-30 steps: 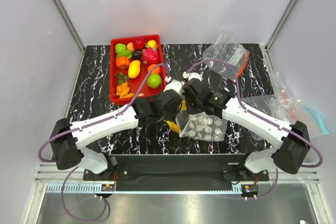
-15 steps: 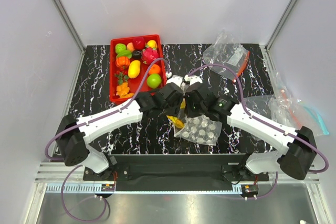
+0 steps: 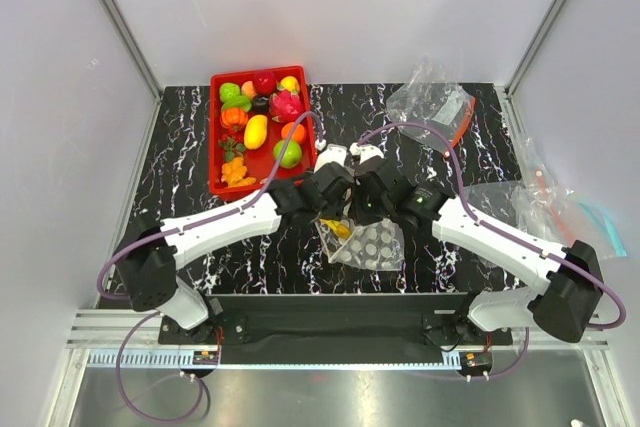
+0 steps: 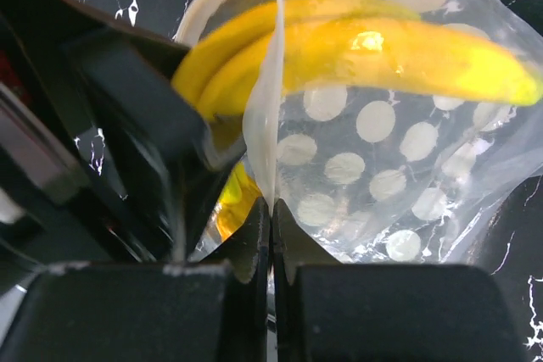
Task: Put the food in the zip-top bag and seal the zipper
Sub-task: Place the fake fruit in the zipper food storage bag.
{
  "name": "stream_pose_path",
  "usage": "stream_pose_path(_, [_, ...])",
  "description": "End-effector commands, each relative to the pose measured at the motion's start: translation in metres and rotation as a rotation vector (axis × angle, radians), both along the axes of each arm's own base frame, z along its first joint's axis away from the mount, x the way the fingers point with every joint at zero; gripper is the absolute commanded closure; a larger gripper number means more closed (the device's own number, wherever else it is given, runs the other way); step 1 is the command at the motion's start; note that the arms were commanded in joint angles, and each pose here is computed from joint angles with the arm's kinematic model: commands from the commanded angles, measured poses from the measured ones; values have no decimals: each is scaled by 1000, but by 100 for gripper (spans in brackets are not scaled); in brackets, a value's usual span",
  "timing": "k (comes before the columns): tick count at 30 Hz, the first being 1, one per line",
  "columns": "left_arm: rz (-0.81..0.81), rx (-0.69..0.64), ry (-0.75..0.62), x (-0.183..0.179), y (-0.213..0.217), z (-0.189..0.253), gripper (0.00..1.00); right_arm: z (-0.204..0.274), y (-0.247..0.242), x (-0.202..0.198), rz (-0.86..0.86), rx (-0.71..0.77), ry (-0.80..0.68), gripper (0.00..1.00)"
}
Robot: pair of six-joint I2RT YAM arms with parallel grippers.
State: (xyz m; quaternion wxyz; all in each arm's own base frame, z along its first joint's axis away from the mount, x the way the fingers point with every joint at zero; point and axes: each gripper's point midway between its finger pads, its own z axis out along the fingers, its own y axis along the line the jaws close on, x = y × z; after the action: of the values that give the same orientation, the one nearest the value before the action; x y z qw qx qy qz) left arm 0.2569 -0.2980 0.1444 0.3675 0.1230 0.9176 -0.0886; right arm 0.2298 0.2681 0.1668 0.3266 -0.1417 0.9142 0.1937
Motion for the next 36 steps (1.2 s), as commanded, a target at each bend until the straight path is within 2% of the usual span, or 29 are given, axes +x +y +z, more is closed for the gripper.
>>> stream_pose_path(1, [-16,-149,-63,-2,-20,24,45,26,8,9,-33,62,-61,100])
stream_pose_path(4, [-34,-193,-72,-8,-17,35,29,31,3,12,-65,56,-75,100])
stream_pose_path(5, [-42,-199,-72,-10,-17,38,27,30,0,14,-79,44,-82,100])
stream_pose_path(15, [-105,-236,-44,-26,9,65,15,36,-12,15,-133,40,-105,100])
stream_pose_path(20, [-86,-212,32,-19,25,28,16,36,-11,15,-134,49,-105,100])
stream_pose_path(32, [-80,-251,180,-11,11,-47,20,43,-10,16,-139,68,-117,100])
stream_pose_path(34, [-117,-283,202,-12,-1,-52,27,43,-10,16,-140,71,-114,100])
stream_pose_path(36, [-166,-326,228,-17,-13,-51,44,44,-11,15,-137,72,-116,100])
